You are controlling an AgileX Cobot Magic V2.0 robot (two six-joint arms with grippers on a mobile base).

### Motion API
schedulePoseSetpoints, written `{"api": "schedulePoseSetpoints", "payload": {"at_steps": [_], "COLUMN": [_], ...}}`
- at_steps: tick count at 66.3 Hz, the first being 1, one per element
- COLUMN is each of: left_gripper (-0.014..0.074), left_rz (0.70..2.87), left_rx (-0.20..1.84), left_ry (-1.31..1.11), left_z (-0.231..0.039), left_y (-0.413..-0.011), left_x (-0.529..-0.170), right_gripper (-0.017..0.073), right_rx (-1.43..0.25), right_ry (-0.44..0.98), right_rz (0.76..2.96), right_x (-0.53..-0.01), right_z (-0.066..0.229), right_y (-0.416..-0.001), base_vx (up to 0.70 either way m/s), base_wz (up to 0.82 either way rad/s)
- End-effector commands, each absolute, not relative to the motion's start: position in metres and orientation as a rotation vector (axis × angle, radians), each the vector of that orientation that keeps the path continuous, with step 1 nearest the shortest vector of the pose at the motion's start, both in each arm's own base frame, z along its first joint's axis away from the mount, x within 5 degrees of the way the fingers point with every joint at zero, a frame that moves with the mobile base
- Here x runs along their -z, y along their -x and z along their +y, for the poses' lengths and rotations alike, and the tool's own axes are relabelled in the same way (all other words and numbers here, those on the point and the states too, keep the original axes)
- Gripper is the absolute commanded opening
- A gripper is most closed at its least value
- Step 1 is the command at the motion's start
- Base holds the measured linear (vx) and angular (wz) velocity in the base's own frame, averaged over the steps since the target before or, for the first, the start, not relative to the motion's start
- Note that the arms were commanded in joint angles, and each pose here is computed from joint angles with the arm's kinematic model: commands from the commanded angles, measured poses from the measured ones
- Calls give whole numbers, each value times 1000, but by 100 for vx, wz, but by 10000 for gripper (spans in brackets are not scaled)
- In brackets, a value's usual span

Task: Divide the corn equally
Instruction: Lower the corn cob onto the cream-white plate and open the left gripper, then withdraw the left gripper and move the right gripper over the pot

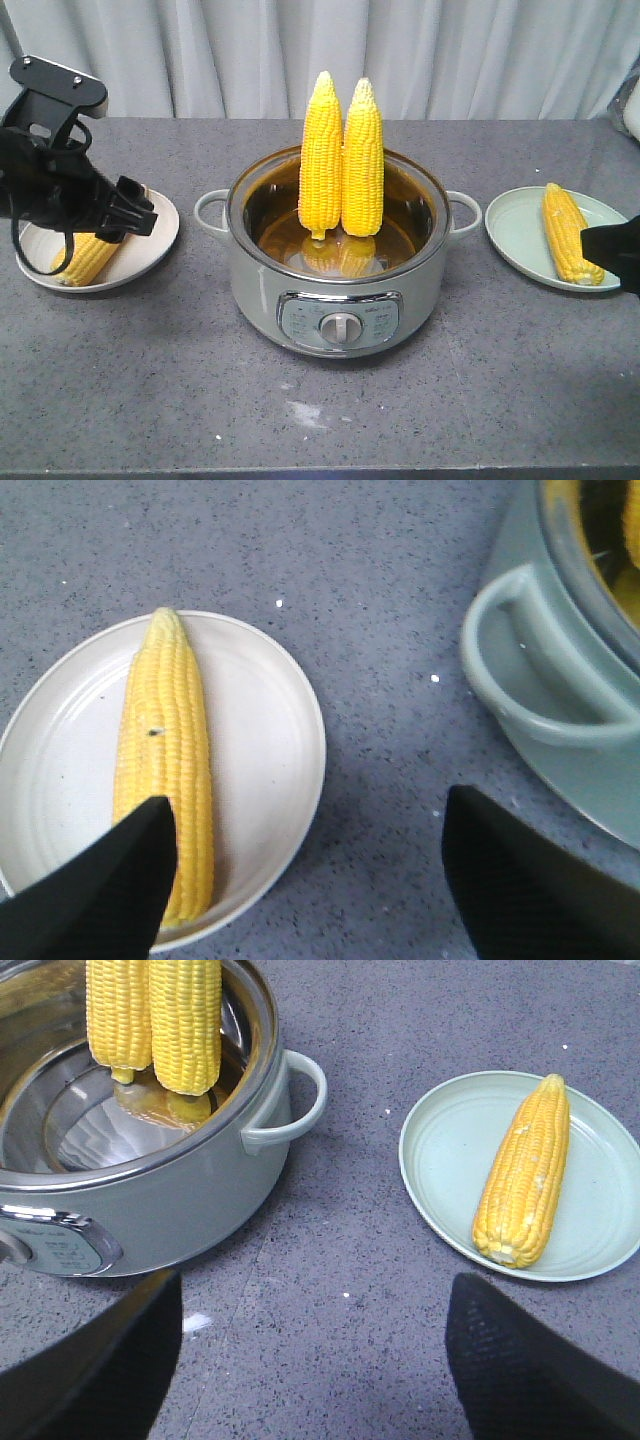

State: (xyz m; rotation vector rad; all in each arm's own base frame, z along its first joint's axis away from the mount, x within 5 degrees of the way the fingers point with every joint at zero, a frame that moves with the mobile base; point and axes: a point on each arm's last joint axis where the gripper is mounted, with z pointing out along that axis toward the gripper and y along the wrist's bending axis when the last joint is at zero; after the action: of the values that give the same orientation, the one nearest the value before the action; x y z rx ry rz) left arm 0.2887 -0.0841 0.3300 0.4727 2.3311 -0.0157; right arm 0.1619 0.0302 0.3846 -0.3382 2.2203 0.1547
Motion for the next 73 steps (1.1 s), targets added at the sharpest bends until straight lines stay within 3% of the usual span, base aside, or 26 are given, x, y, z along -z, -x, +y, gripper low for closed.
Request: {"api": "schedulePoseSetpoints", "payload": {"at_steps": [1,30,64,73], "left_gripper": [493,463,463,463], "left_rz": [2202,2156,2152,2152], "left_rx": [47,123,128,128], "left_ry": [-476,-444,-441,-441], "left_z": [-85,-70,-70,-70], "left_y": [-270,-206,-204,-204], "left_x": [-351,-348,-350,-350], "right_gripper": [524,524,524,524], "right_rx": [-148,-139,-143,-222], "right_ry": [320,326,319,295], "right_rz": [2128,2120,2103,2081], "right_x": [-398,-399,-400,-402], "right_z": [30,30,30,35], "right_y": [-164,-164,-166,-175], "base_vx": [0,0,0,0], "base_wz": [0,0,0,0]}}
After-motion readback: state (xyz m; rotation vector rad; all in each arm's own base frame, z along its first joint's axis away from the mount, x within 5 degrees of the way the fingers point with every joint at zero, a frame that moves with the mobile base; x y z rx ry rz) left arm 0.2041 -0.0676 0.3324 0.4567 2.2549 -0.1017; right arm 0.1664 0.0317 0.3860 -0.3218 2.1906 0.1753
